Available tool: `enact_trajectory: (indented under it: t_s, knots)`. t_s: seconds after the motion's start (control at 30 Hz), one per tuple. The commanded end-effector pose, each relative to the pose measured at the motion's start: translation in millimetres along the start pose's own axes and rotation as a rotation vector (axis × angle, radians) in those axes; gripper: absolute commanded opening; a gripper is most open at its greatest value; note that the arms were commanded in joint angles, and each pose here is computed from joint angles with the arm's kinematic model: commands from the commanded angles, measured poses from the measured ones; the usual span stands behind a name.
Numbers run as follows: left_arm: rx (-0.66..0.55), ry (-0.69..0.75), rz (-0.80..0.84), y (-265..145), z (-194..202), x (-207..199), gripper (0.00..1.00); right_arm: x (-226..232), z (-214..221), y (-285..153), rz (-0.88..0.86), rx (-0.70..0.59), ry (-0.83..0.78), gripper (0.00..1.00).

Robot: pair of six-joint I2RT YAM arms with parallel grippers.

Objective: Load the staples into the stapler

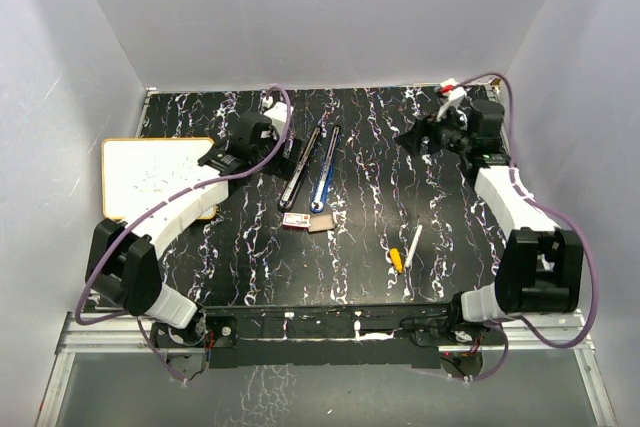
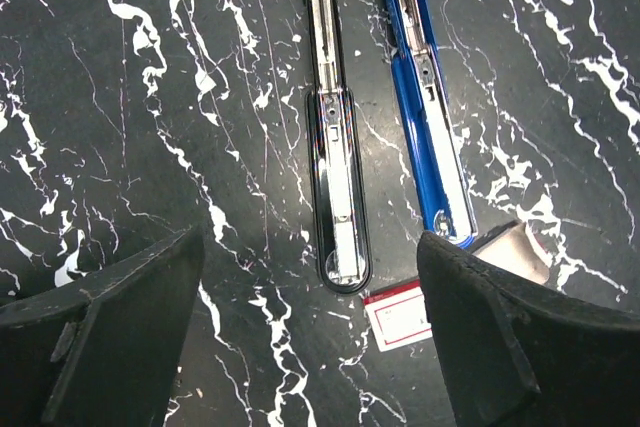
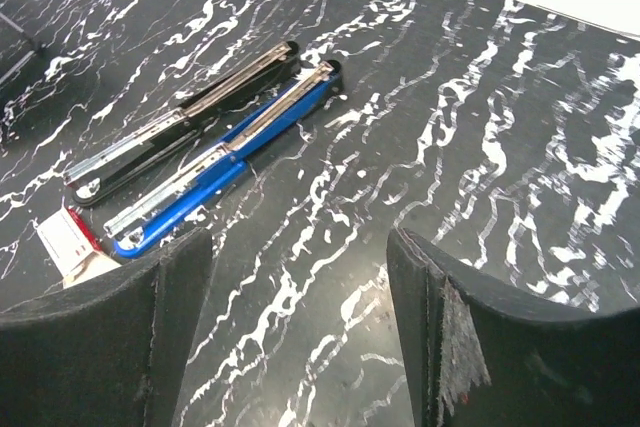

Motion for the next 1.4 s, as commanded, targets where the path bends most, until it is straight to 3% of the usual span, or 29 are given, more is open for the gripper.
enact_trajectory:
  t_s: [0.0,0.17,0.4,0.53,0.7,0.8,0.97,1.1,1.37]
  knots:
    - [-0.015,0.051,0.024,-14,8,9,0.88,18,-15,39,-0.020,0.001,-0.109,0.76]
    - [0.041,0.061,0.047,-3,32,15,0.94,28,-13,68,-0.053,0.041,-0.165,0.98]
    - [0.058,0.087,0.072,6,46,18,0.97,27,-20,87,-0.079,0.020,-0.059,0.99]
    - [0.078,0.091,0.117,16,53,12,0.97,20,-23,87,0.014,-0.013,0.035,0.99]
    - [0.099,0.085,0.176,34,59,7,0.97,9,-18,72,0.036,-0.010,0.028,0.99]
    - [0.099,0.073,0.241,49,59,0,0.96,10,-9,69,-0.038,0.023,-0.011,0.99]
    - [0.122,0.032,0.306,72,55,-8,0.87,20,0,74,-0.175,0.096,0.005,0.99]
    - [0.130,0.041,0.307,83,52,-14,0.79,23,6,80,-0.190,0.115,-0.003,0.99]
    - [0.182,0.060,0.254,94,61,-15,0.49,32,18,98,-0.244,0.173,0.019,0.99]
Point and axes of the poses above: each gripper's point midway between its finger pads, its own y axis out along the fingers, its own x axis along the line the jaws close on, z = x × y, the point moved 7 cm from there along -y, back along the fingers, and after that the axes turned 10 degrees about y, right-handed, at the moved point
